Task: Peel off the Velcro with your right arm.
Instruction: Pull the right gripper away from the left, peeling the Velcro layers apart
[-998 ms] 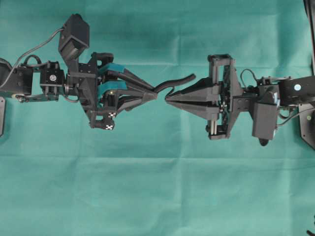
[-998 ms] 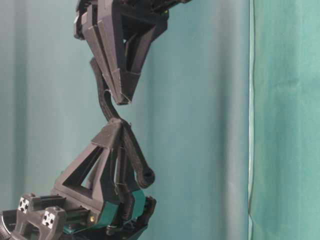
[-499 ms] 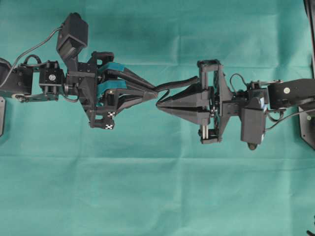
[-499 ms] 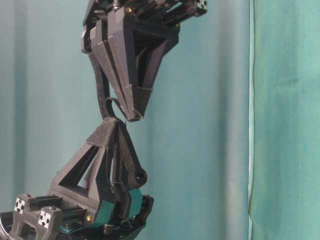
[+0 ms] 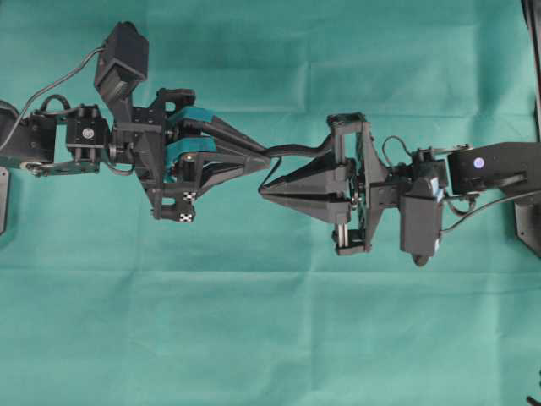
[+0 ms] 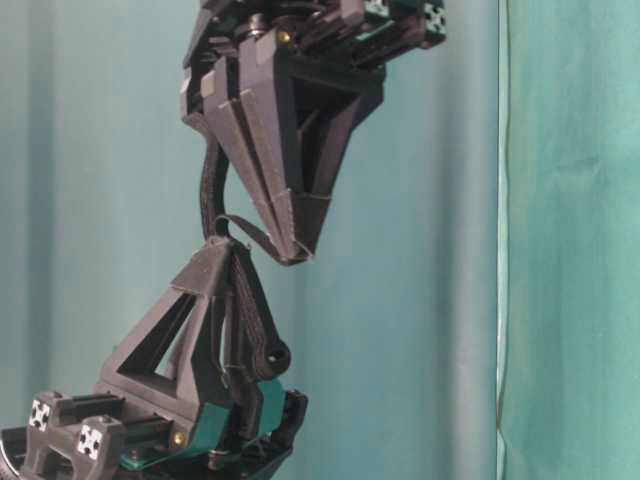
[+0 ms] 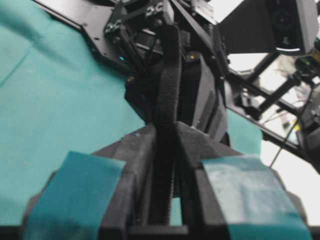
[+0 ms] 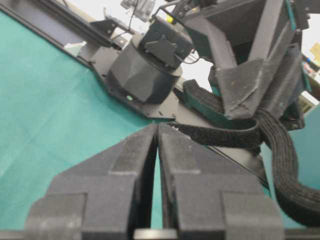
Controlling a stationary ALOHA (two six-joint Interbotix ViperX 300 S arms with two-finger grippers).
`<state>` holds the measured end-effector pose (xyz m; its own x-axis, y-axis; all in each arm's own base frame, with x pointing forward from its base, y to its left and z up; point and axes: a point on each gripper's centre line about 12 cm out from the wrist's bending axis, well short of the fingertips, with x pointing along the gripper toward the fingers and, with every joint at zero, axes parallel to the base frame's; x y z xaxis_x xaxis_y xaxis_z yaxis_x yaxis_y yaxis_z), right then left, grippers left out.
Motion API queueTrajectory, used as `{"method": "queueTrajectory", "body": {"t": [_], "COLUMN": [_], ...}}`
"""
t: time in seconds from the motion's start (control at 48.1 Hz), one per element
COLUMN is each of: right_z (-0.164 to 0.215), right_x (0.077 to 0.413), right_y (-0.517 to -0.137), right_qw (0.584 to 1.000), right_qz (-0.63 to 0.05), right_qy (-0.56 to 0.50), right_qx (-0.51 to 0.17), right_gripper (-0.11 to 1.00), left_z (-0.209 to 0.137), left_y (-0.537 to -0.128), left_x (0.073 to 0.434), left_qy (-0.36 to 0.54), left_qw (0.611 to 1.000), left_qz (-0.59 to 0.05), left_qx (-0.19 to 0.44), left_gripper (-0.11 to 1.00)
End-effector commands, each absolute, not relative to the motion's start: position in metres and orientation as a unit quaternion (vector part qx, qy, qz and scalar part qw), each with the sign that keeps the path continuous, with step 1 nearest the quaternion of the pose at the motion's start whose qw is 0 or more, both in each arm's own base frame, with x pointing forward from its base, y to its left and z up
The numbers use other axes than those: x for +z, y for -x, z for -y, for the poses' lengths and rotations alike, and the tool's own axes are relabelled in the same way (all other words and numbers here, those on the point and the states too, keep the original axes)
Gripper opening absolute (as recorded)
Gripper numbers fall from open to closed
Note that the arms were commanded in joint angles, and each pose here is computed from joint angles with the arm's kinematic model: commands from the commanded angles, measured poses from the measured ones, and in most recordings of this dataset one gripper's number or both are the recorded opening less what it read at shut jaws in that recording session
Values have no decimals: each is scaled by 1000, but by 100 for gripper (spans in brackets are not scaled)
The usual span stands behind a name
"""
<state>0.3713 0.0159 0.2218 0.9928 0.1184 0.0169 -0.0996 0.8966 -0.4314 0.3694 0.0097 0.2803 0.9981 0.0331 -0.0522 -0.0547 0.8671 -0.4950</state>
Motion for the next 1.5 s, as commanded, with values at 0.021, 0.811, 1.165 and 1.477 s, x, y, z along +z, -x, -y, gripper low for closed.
{"method": "queueTrajectory", "body": {"t": [0.021, 0.811, 1.165, 1.477], "right_z": [-23, -39, -46, -53], "right_x": [228, 214, 212, 209], "right_y": [-376, -380, -379, -378], "right_qw": [973, 972, 971, 970], "right_qz": [36, 19, 16, 6], "right_qy": [221, 219, 218, 219], "right_qx": [64, 88, 98, 109], "right_gripper": [-10, -10, -10, -10], "left_z": [-15, -17, -18, -20], "left_y": [-370, -369, -369, -370], "left_x": [294, 297, 296, 299], "left_qy": [256, 256, 256, 256], "left_qw": [966, 966, 966, 966], "left_qz": [6, 20, 19, 26], "left_qx": [23, 23, 24, 25], "left_gripper": [10, 10, 10, 10]}}
